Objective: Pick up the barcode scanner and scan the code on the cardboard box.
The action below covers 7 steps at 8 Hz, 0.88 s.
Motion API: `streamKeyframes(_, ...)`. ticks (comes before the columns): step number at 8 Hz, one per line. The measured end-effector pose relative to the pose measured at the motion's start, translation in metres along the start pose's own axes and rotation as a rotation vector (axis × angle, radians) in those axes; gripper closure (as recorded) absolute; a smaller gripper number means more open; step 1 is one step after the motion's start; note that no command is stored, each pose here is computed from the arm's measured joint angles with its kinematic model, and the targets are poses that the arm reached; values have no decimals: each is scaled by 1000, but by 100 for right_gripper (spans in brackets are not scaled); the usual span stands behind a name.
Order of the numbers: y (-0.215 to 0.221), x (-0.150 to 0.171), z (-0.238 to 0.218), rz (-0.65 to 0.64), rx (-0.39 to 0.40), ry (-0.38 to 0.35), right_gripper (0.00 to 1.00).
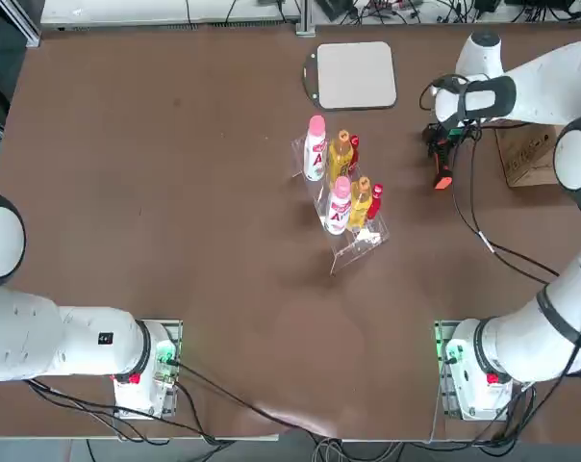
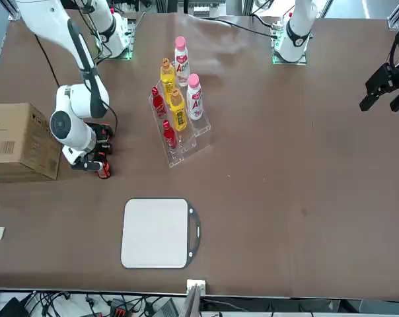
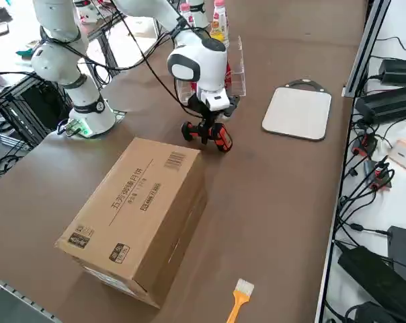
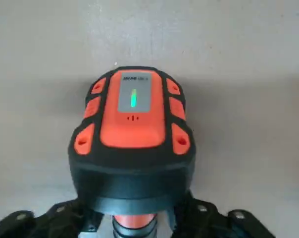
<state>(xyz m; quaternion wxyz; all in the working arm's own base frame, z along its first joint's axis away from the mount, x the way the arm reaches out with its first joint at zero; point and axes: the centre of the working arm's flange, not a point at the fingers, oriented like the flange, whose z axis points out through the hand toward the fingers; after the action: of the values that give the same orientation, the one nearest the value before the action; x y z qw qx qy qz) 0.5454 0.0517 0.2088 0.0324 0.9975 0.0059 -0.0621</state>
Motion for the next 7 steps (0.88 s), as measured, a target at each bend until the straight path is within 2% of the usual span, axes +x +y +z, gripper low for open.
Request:
streamKeyframes(1,0,1,-1,1,0,4,4)
streamKeyframes(2,1,5,-9,3,2,20,0)
streamKeyframes(3,3,12,-33,8,7,45,0)
streamKeyframes(4,6,16,-79,17,13,54,0)
streamKeyframes(7,39,9,-243,78,40,104,0)
